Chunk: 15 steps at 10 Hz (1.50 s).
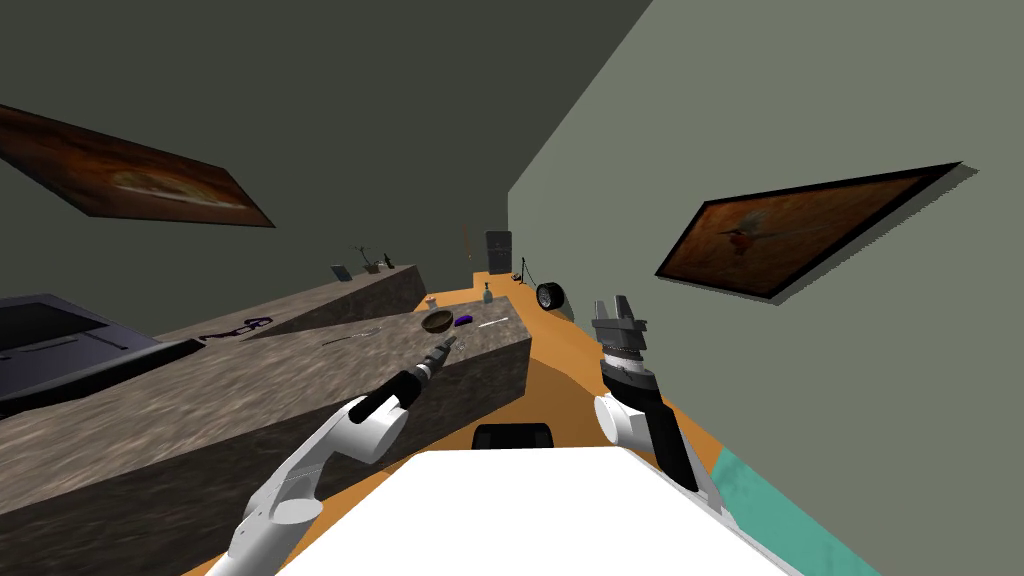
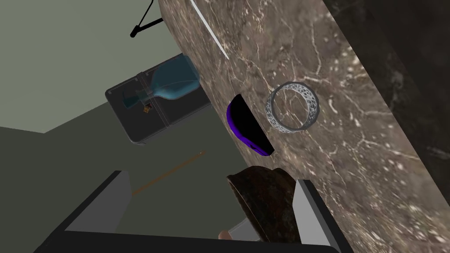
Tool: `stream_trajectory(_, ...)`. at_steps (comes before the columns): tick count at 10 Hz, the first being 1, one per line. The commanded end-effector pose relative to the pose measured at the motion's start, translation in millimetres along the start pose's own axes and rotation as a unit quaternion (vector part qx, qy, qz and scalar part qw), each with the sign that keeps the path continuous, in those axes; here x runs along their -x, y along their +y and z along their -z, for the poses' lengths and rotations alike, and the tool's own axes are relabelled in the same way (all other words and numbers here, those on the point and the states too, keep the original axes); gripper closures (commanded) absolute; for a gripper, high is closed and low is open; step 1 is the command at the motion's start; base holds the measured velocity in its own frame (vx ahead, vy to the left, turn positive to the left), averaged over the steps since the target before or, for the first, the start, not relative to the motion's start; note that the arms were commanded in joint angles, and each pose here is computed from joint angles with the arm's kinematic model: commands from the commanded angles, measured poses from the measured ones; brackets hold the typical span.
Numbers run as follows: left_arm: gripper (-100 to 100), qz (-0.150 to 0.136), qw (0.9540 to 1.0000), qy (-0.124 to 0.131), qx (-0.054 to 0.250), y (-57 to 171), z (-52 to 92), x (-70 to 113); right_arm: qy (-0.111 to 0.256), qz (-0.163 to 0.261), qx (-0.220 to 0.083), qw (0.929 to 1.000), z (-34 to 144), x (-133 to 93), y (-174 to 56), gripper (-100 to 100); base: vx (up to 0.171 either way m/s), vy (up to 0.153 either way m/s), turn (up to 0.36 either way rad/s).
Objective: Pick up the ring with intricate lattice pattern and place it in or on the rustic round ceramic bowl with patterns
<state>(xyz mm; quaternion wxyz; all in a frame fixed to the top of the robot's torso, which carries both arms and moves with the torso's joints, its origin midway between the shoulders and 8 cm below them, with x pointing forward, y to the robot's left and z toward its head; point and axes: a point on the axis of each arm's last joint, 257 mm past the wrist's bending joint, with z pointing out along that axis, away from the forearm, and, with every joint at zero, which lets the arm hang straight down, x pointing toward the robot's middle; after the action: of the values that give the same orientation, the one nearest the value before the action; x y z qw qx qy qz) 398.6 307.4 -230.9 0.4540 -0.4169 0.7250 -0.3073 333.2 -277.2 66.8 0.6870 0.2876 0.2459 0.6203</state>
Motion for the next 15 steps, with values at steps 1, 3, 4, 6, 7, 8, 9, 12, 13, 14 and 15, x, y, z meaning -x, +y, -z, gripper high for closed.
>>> stream_trajectory(1,-100,-0.010,0.9995,0.008,0.028,15,-1.0,2.3,0.000,0.000,0.000,1.0000,0.0,0,0,0,0.024,-0.049,-0.077)
stream_trajectory(3,-100,-0.019,0.9979,0.015,0.061,32,-0.2,4.7,0.000,0.000,0.000,1.0000,0.0,0,0,0,0.025,-0.043,-0.041)
stream_trajectory(4,-100,-0.019,0.9971,0.017,0.072,38,0.6,3.8,0.000,0.000,0.000,1.0000,0.0,0,0,0,0.024,-0.048,-0.036)
stream_trajectory(6,-100,-0.027,0.9944,0.022,0.100,53,2.5,7.5,0.000,0.000,0.000,1.0000,0.0,0,0,0,0.032,-0.053,-0.059)
stream_trajectory(7,-100,-0.035,0.9918,0.024,0.120,63,4.1,12.7,0.000,0.000,0.000,1.0000,0.0,0,0,0,0.033,-0.058,-0.080)
stream_trajectory(8,-100,-0.035,0.9909,0.025,0.127,67,5.0,12.2,0.000,0.000,0.000,1.0000,0.0,0,0,0,0.032,-0.042,-0.030)
stream_trajectory(9,-100,-0.042,0.9875,0.027,0.149,78,7.4,17.9,0.000,0.000,0.000,1.0000,0.0,0,0,0,0.040,-0.040,-0.068)
stream_trajectory(12,-100,-0.049,0.9822,0.030,0.179,93,11.6,23.8,0.000,0.000,0.000,1.0000,0.0,0,0,0,0.035,-0.033,-0.051)
stream_trajectory(13,-100,-0.055,0.9780,0.030,0.199,103,14.9,30.7,0.000,0.000,0.000,1.0000,0.0,0,0,0,0.036,-0.037,-0.066)
stream_trajectory(14,-100,-0.055,0.9773,0.030,0.203,105,15.6,30.6,0.000,0.000,0.000,1.0000,0.0,0,0,0,0.029,-0.029,-0.035)
stream_trajectory(15,-100,-0.060,0.9723,0.029,0.224,115,19.6,37.8,0.000,0.000,0.000,1.0000,0.0,0,0,0,0.028,-0.039,-0.079)
